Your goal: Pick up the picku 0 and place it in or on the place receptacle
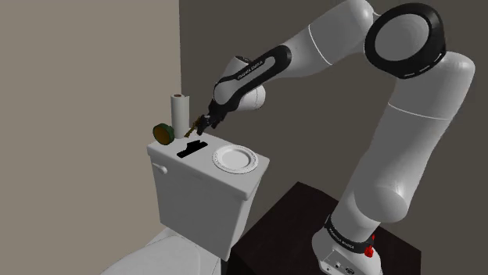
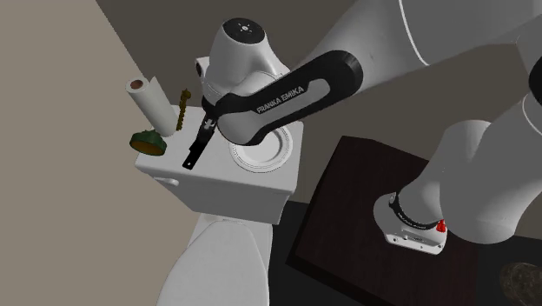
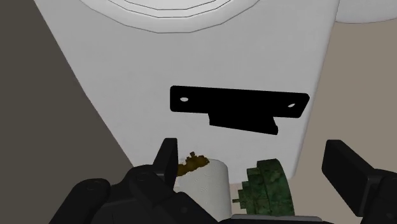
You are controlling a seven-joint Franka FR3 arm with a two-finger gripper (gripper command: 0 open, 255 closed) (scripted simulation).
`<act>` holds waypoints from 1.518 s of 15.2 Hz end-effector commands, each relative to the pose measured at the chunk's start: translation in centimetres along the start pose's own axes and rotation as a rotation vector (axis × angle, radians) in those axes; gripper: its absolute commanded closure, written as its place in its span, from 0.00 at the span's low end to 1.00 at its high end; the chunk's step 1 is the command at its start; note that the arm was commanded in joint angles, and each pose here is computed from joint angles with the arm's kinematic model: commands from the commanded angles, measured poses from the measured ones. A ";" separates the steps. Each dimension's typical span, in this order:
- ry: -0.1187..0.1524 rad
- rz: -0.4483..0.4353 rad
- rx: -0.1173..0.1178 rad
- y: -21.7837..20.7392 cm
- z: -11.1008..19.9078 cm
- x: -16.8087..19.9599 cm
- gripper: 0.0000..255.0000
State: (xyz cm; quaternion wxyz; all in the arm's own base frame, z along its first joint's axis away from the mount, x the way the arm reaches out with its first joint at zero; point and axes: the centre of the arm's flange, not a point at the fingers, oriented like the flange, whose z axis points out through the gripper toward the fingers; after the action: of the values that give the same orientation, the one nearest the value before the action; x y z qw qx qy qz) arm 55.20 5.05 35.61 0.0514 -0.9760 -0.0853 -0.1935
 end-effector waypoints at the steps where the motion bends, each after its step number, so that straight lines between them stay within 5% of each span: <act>1: 0.010 -0.009 0.009 -0.3 2.7 1.0 0.00; 11: 0.020 -0.019 0.019 -0.6 9.6 2.2 0.00; 19: 0.020 -0.019 0.019 -0.6 9.6 2.2 0.00; 20: 0.020 -0.019 0.019 -0.6 9.6 2.2 1.00; 23: 0.020 -0.019 0.020 -0.6 9.6 2.2 1.00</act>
State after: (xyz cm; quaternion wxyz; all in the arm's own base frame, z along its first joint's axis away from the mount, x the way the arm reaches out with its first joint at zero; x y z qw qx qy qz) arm 60.64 7.23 27.73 0.0600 -0.9724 -0.0962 -0.2038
